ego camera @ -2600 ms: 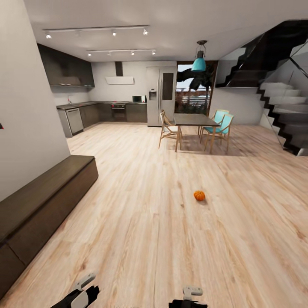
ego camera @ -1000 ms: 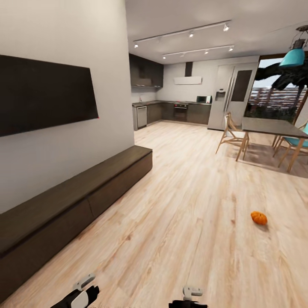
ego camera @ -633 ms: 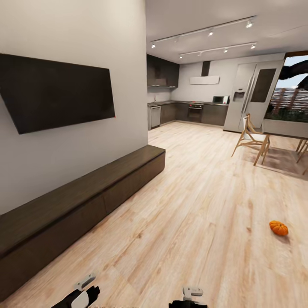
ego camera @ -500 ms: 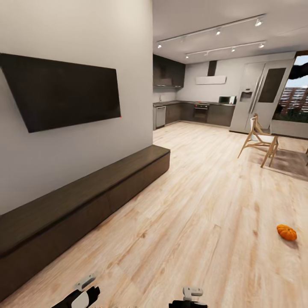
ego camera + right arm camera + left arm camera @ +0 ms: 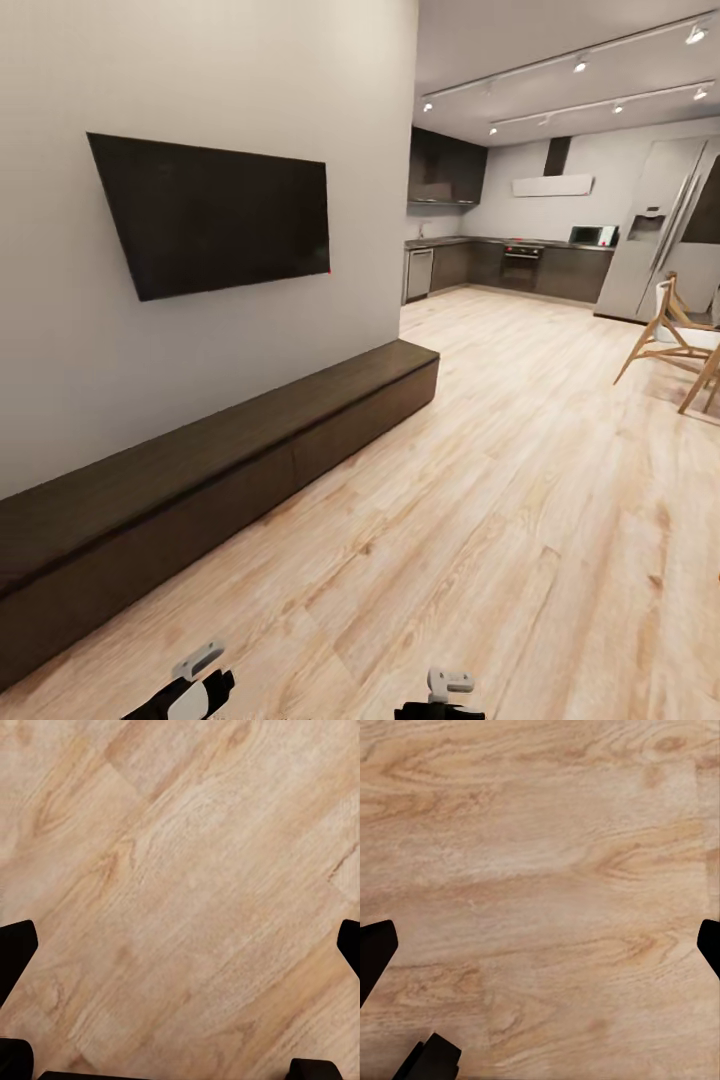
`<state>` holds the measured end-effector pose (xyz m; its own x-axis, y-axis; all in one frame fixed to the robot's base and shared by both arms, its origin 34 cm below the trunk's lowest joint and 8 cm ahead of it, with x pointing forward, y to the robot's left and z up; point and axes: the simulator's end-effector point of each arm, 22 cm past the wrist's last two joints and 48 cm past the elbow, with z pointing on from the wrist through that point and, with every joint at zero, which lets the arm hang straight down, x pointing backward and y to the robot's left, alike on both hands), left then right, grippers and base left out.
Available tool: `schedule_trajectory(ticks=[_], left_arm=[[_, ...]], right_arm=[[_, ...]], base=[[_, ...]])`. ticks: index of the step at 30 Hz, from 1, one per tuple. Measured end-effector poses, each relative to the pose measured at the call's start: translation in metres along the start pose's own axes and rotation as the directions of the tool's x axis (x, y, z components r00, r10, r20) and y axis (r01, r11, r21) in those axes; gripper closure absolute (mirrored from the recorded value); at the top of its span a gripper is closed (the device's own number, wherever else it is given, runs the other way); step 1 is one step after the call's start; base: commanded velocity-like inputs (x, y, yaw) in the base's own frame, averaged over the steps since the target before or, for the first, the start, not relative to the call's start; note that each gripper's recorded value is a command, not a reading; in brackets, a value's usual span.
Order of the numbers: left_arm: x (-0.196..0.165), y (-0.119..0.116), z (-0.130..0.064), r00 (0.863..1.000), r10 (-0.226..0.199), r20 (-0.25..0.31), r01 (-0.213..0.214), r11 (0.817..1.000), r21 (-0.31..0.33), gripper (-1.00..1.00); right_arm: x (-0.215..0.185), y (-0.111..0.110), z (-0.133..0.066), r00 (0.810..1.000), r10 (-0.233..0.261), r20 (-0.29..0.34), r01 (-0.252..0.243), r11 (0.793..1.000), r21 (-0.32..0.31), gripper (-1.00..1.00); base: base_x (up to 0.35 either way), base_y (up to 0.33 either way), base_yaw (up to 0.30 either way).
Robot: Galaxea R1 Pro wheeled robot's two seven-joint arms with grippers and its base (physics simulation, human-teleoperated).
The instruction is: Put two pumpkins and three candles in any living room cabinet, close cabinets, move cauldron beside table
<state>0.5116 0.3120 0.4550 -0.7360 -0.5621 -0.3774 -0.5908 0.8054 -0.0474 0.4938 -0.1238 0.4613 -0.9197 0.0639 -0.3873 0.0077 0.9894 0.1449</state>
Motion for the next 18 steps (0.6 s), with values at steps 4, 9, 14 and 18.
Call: schedule_trajectory(ticks=[4, 9, 14, 18], left_arm=[[0.0004, -0.0005, -0.0001, 1.000, 0.000, 0.000, 0.000, 1.000, 0.001, -1.00], [0.0011, -0.0014, -0.0002, 1.000, 0.000, -0.001, 0.000, 1.000, 0.002, -1.00], [0.0031, -0.0042, -0.0006, 1.000, 0.001, -0.004, -0.001, 1.000, 0.005, -1.00], [0.0043, -0.0060, -0.0009, 1.000, 0.001, -0.006, -0.001, 1.000, 0.007, -1.00]], right_arm=[[0.0000, 0.0000, 0.0000, 1.000, 0.000, 0.000, 0.000, 1.000, 0.000, -1.00], [0.0000, -0.0001, 0.0000, 1.000, 0.000, 0.000, 0.000, 1.000, 0.000, -1.00], [0.0000, -0.0001, 0.0000, 1.000, 0.001, 0.000, -0.001, 1.000, 0.000, -1.00], [0.0000, -0.0002, 0.0000, 1.000, 0.000, 0.000, 0.000, 1.000, 0.001, -1.00]], base=[[0.000, -0.203, 0.292], [0.000, -0.275, 0.292], [0.000, -0.288, 0.292], [0.000, -0.274, 0.292]])
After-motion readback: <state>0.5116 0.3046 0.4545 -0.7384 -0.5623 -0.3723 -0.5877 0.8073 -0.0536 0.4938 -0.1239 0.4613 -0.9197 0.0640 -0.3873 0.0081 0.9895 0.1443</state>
